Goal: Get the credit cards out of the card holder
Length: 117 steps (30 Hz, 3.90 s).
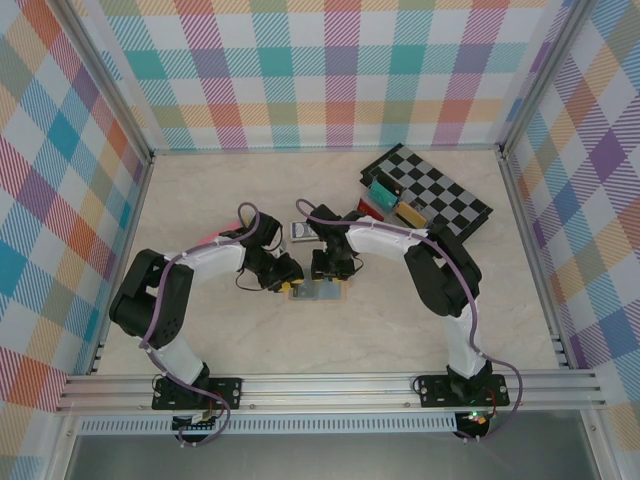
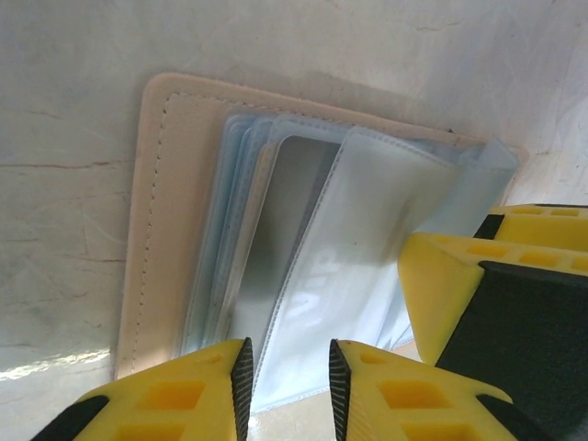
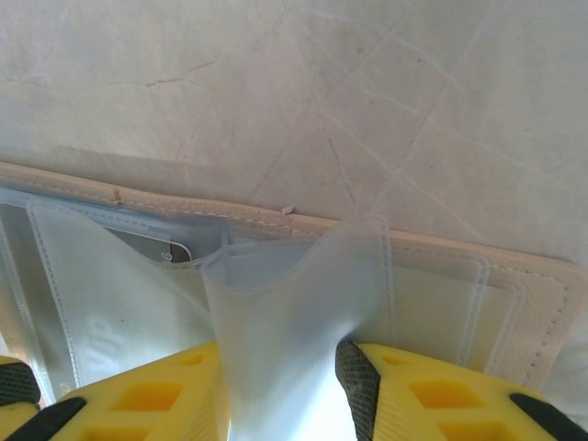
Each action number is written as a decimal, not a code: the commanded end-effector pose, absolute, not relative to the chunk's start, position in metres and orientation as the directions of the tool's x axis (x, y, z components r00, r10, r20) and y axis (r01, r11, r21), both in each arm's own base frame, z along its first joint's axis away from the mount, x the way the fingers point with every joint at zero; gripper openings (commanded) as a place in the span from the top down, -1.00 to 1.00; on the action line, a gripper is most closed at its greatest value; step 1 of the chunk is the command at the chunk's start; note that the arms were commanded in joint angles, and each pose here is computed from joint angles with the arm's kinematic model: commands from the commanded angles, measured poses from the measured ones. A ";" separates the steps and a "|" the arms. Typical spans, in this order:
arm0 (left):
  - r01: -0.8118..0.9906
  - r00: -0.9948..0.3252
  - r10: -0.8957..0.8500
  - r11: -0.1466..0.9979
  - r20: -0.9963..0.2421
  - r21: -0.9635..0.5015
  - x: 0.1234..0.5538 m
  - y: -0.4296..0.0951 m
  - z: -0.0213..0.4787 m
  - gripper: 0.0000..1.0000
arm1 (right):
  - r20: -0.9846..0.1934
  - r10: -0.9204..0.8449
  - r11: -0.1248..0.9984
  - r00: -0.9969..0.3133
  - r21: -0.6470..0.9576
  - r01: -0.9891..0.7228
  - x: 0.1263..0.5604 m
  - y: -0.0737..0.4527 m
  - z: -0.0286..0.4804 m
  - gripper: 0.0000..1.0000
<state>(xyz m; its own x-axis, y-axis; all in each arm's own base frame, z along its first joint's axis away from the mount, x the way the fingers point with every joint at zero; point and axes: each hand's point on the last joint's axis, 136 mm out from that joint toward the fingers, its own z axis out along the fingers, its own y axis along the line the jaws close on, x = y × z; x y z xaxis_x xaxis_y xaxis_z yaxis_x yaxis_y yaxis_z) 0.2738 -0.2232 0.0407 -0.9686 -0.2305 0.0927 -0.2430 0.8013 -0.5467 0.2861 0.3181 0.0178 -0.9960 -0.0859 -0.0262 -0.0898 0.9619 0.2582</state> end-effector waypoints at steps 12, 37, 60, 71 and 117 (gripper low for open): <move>-0.266 -0.962 -0.188 0.804 0.197 -0.532 0.253 -0.232 0.018 0.37 | 0.119 -0.075 0.989 -0.990 0.135 -0.059 0.258 0.289 -0.041 0.30; -0.136 -0.989 -0.128 0.634 0.070 -0.761 0.279 -0.273 0.074 0.46 | -0.153 0.042 0.789 -0.987 0.611 -0.062 0.302 0.319 0.109 -0.11; -0.150 -0.988 -0.130 0.730 0.079 -0.667 0.285 -0.314 0.041 -0.16 | -0.353 0.233 0.865 -0.906 0.500 0.028 0.308 0.233 0.138 -0.34; -0.128 -0.975 -0.206 0.821 -0.079 -0.557 0.290 -0.260 0.105 -0.25 | -0.386 0.171 0.789 -0.907 0.605 -0.109 0.307 0.259 0.153 -0.33; -0.313 -0.945 -0.314 0.783 0.093 -0.537 0.285 -0.202 0.024 0.63 | -0.004 -0.026 0.813 -1.000 0.582 -0.023 0.281 0.349 0.028 0.64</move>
<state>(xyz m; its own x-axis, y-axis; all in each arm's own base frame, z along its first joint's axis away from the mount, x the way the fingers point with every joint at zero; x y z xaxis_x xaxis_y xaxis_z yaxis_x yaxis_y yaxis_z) 0.2846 -0.2039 0.0286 -0.9416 -0.3226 0.0969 -0.3207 0.7711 -0.5501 0.2807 0.3467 0.0292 -0.9999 -0.0098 -0.0078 -0.0125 0.8145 0.5801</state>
